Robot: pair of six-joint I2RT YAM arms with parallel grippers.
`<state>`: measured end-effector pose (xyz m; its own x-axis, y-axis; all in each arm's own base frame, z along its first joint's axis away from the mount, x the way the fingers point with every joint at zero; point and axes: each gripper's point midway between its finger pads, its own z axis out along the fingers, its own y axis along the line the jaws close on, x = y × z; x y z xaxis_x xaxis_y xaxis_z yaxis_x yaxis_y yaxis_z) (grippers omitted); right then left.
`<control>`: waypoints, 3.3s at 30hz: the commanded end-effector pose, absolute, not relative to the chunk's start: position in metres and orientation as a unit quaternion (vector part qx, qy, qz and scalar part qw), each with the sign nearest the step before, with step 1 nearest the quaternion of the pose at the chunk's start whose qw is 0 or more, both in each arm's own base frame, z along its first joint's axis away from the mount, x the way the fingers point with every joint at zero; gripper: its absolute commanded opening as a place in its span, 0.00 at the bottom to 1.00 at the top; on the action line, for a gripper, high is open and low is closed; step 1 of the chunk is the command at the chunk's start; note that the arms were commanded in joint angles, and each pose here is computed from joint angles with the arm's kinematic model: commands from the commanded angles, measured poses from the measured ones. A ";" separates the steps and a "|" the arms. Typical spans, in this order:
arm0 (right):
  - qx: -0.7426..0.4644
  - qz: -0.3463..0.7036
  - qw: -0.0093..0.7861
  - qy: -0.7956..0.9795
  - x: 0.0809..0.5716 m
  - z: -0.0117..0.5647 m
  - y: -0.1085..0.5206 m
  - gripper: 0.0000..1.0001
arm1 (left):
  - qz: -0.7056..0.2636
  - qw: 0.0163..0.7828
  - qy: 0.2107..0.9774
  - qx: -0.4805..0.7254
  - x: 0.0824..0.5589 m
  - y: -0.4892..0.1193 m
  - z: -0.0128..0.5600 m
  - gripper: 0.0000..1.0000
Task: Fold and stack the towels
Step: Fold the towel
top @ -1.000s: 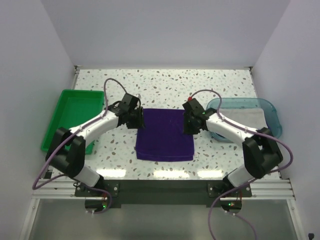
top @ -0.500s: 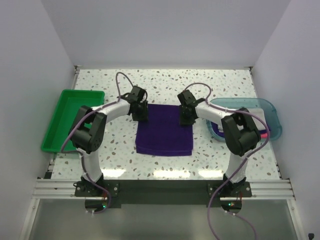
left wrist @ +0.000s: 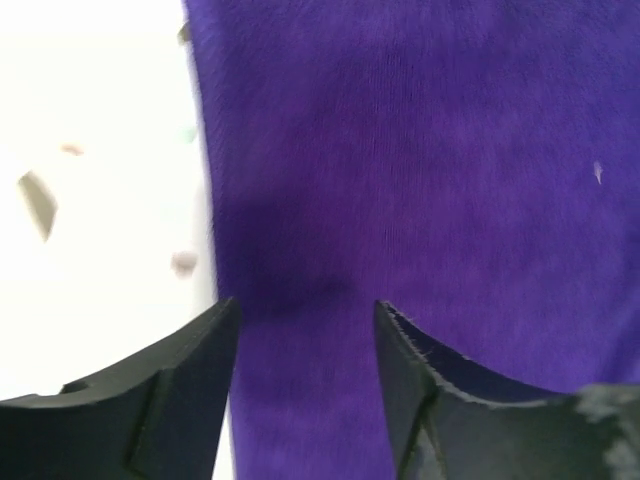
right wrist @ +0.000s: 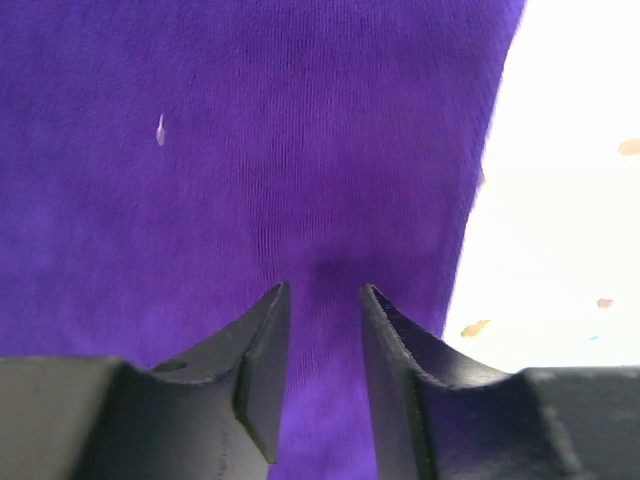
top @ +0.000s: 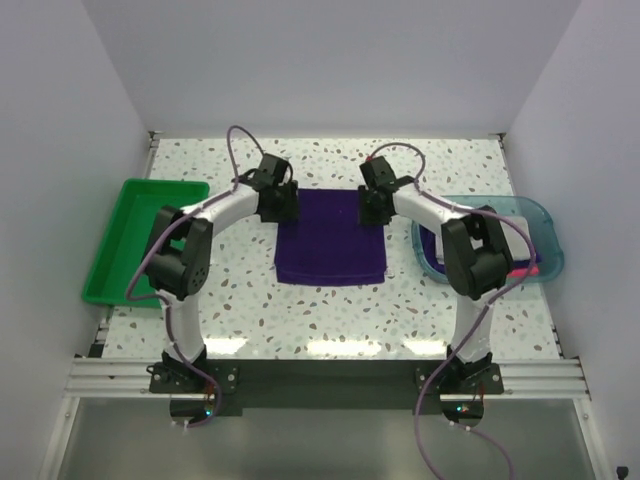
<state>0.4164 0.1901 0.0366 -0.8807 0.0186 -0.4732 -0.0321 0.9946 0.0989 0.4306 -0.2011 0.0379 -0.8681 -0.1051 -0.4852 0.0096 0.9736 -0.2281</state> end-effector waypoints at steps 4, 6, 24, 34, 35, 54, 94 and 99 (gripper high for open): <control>0.034 0.089 0.266 0.959 0.373 0.091 0.179 0.41 | -0.132 0.316 0.938 -0.052 0.388 -0.176 0.118 0.66; 0.051 0.090 0.260 0.960 0.360 0.089 0.174 0.42 | -0.139 0.310 0.939 -0.059 0.372 -0.173 0.116 0.66; 0.123 0.087 0.253 0.956 0.311 0.054 0.150 0.42 | -0.179 0.238 0.951 -0.084 0.310 -0.176 0.055 0.43; 0.142 0.071 0.251 0.955 0.312 0.042 0.145 0.42 | -0.157 0.217 0.960 -0.074 0.302 -0.175 0.034 0.38; 0.146 0.070 0.252 0.954 0.313 0.041 0.144 0.41 | -0.159 0.217 0.960 -0.071 0.302 -0.176 0.034 0.34; 0.169 0.083 0.219 0.957 0.293 0.025 0.146 0.34 | -0.173 0.225 0.957 -0.063 0.303 -0.181 0.045 0.10; 0.107 0.086 0.262 0.955 0.302 0.109 0.144 0.00 | -0.158 0.267 0.950 -0.041 0.309 -0.172 0.121 0.00; 0.101 0.085 0.231 0.964 0.271 0.083 0.136 0.00 | -0.197 0.229 0.953 -0.035 0.276 -0.178 0.095 0.00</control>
<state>0.2973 0.1475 0.1038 -0.8337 0.2734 -0.4797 0.1596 0.9511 0.2645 0.3010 -0.1733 0.1129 -0.8539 -0.1876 -0.4854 -0.0003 0.9329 -0.3601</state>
